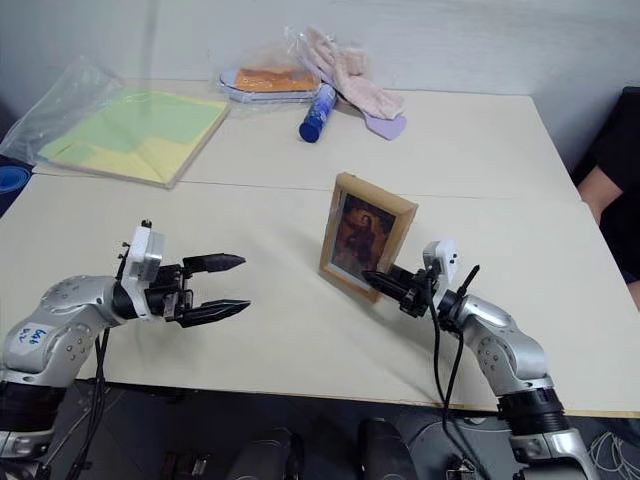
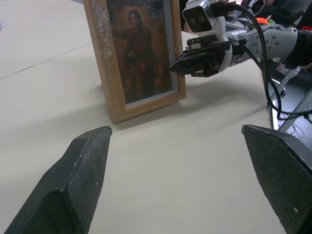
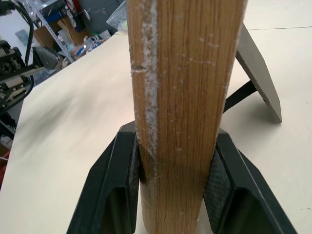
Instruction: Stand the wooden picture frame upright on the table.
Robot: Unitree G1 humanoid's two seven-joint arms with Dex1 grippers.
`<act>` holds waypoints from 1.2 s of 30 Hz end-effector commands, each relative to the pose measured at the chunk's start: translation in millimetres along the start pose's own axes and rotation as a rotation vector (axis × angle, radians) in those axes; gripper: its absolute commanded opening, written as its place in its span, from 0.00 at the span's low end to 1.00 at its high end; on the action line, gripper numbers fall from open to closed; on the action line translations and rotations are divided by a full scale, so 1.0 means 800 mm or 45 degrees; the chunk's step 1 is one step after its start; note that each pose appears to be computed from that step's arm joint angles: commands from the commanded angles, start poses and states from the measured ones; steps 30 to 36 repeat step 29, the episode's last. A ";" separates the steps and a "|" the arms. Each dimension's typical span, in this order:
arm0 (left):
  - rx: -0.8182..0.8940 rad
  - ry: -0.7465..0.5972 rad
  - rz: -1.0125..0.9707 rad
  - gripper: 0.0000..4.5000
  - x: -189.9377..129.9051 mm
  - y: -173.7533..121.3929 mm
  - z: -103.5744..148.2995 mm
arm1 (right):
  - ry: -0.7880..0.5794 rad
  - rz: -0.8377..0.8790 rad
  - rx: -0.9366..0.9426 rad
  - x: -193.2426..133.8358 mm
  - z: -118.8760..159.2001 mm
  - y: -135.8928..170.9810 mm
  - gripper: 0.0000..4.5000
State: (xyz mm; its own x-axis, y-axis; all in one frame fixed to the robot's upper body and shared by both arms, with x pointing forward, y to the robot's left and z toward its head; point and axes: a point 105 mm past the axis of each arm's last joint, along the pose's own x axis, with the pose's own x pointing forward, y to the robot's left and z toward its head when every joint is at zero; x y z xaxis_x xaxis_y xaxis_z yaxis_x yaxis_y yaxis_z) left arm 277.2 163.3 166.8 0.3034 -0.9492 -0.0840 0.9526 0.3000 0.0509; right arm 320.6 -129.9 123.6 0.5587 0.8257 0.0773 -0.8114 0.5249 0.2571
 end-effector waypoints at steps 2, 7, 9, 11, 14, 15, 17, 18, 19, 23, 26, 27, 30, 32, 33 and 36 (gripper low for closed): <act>0.078 -0.007 0.013 1.00 -0.001 0.001 0.012 | 0.077 -0.082 -0.035 -0.011 -0.018 -0.019 0.28; 0.115 0.036 0.046 1.00 -0.006 0.006 0.007 | 0.126 -0.087 -0.157 -0.014 -0.029 -0.023 0.36; 0.119 0.050 0.065 1.00 -0.011 0.009 0.003 | 0.122 -0.065 -0.224 -0.014 -0.026 -0.021 0.47; 0.118 0.062 0.088 1.00 -0.016 0.012 -0.002 | 0.091 -0.056 -0.242 -0.011 -0.019 -0.019 0.63; 0.102 0.092 0.109 1.00 -0.024 0.014 -0.013 | 0.069 -0.033 -0.275 -0.011 -0.011 -0.015 0.86; 0.097 0.100 0.116 1.00 -0.027 0.014 -0.016 | 0.073 -0.018 -0.289 -0.013 -0.011 -0.013 0.93; 0.081 0.114 0.142 1.00 -0.033 0.014 -0.023 | 0.089 0.008 -0.347 -0.018 -0.009 -0.009 1.00; 0.072 0.125 0.152 1.00 -0.037 0.014 -0.027 | 0.099 0.030 -0.364 -0.024 -0.007 -0.005 1.00; 0.070 0.135 0.163 1.00 -0.041 0.014 -0.031 | 0.110 0.042 -0.387 -0.029 -0.006 -0.003 1.00; 0.216 0.261 0.263 1.00 -0.069 0.017 -0.049 | 0.219 0.056 -0.669 -0.078 0.008 0.002 1.00; 0.244 0.317 0.303 1.00 -0.085 0.015 -0.058 | 0.277 0.080 -0.889 -0.106 0.016 0.005 1.00; 0.258 0.339 0.317 1.00 -0.093 0.014 -0.061 | 0.307 0.073 -0.954 -0.121 0.016 0.005 1.00; 0.287 0.366 0.354 1.00 -0.105 0.015 -0.065 | 0.364 0.076 -1.067 -0.142 0.014 0.005 1.00; 0.287 0.366 0.354 1.00 -0.105 0.015 -0.065 | 0.364 0.076 -1.067 -0.142 0.014 0.005 1.00; 0.287 0.366 0.354 1.00 -0.105 0.015 -0.065 | 0.364 0.076 -1.067 -0.142 0.014 0.005 1.00; 0.287 0.366 0.354 1.00 -0.105 0.015 -0.065 | 0.364 0.076 -1.067 -0.142 0.014 0.005 1.00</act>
